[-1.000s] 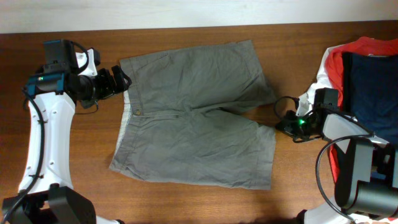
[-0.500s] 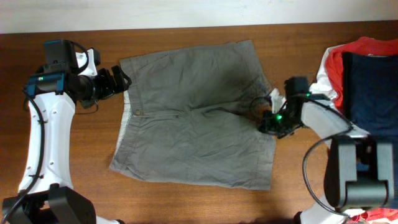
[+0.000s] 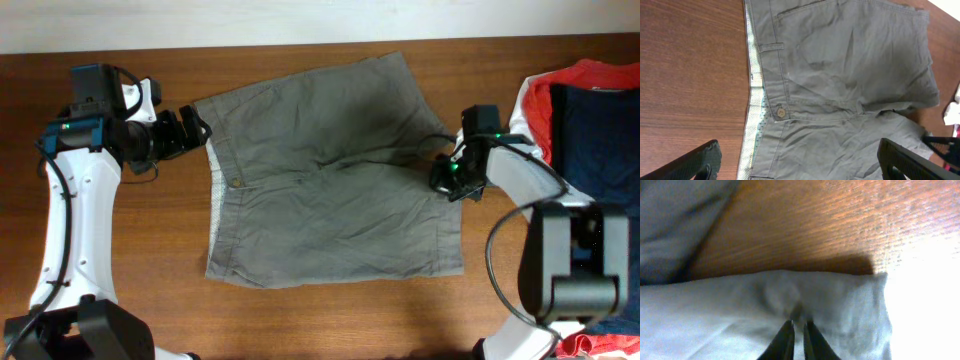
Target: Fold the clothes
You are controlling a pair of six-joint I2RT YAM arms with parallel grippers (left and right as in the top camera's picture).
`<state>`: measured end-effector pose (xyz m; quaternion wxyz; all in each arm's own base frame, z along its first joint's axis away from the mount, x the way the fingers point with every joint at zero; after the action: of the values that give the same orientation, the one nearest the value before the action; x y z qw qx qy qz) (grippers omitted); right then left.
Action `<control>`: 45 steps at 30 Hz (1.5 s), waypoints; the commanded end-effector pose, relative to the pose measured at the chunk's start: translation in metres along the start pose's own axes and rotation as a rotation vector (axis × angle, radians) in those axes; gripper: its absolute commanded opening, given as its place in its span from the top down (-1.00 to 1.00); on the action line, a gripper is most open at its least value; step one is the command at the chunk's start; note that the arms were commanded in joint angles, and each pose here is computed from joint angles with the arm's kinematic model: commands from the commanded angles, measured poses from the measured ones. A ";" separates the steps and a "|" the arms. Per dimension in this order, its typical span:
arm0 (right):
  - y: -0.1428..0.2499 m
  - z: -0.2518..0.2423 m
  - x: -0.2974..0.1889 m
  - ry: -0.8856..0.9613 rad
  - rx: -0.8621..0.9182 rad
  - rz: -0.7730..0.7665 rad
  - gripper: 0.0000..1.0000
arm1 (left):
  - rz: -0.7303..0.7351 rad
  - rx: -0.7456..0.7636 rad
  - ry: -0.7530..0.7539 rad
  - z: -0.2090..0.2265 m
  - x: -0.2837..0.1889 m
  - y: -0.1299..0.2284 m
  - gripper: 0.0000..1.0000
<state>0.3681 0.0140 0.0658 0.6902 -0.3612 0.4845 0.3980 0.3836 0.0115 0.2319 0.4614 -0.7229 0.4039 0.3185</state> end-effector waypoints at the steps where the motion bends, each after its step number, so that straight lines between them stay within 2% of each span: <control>1: -0.019 0.034 -0.090 -0.121 -0.108 -0.182 0.19 | 0.003 -0.005 0.010 0.000 0.000 0.000 -0.99; 2: -0.015 0.036 -0.106 -0.125 -0.133 -0.211 -0.13 | 0.002 -0.005 0.010 0.000 0.000 0.000 -0.99; 3: -0.009 0.033 -0.114 -0.110 -0.130 -0.207 -0.15 | 0.003 -0.005 0.010 0.000 0.000 0.000 -0.99; 7: 0.046 0.007 -0.114 0.000 -0.058 0.042 -0.21 | 0.002 -0.007 0.009 0.000 0.000 0.000 -0.99; 9: 0.078 -0.022 -0.100 0.155 0.108 0.162 -0.19 | 0.002 -0.007 0.009 0.001 0.000 0.000 -0.99; 10: 0.082 -0.027 -0.088 0.159 0.123 0.168 -0.19 | 0.002 -0.007 0.009 0.001 0.000 0.000 -0.99; 13: 0.068 -0.026 -0.067 0.119 0.131 0.077 -0.22 | 0.002 -0.007 0.009 0.000 0.000 0.000 -0.99; 16: 0.059 -0.036 -0.064 0.118 0.195 0.063 -0.22 | 0.002 -0.007 0.009 0.000 0.000 0.000 -0.99; 20: 0.099 -0.063 -0.045 0.194 0.250 0.213 -0.15 | 0.002 -0.007 0.009 0.000 0.000 0.000 -0.99; 24: 0.135 -0.069 -0.024 0.157 0.282 0.322 -0.11 | 0.002 -0.007 0.009 0.000 0.000 0.000 -0.99; 28: 0.144 -0.071 -0.018 0.149 0.289 0.342 -0.06 | 0.002 -0.007 0.009 0.000 0.000 0.000 -0.99; 34: 0.148 -0.077 0.002 0.135 0.337 0.291 -0.02 | 0.002 -0.007 0.009 0.001 0.000 0.000 -0.99; 35: 0.149 -0.077 0.002 0.135 0.337 0.292 -0.03 | 0.002 -0.007 0.009 0.000 0.000 0.000 -0.99; 37: 0.155 -0.079 -0.001 0.149 0.341 0.323 -0.22 | 0.002 -0.007 0.009 0.000 0.000 0.000 -0.99; 41: 0.163 -0.082 -0.004 0.173 0.314 0.362 -0.29 | 0.002 -0.007 0.009 0.000 0.000 0.000 -0.99; 45: 0.152 -0.079 -0.012 0.177 0.282 0.347 -0.32 | 0.002 -0.007 0.009 0.000 0.000 0.000 -0.99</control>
<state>0.1931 0.0114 0.0371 0.6140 -0.1905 0.6465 0.4107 0.3837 0.0116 0.2318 0.4612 -0.7229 0.4040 0.3186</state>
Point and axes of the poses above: each gripper's point midway between its finger pads, its own x axis out along the fingers, its own z axis along the line the jaws close on, y = z × x, the point moved 4 cm from there along -x, back along the fingers, and after that the axes turned 5 degrees about x, right-handed, at the moved point
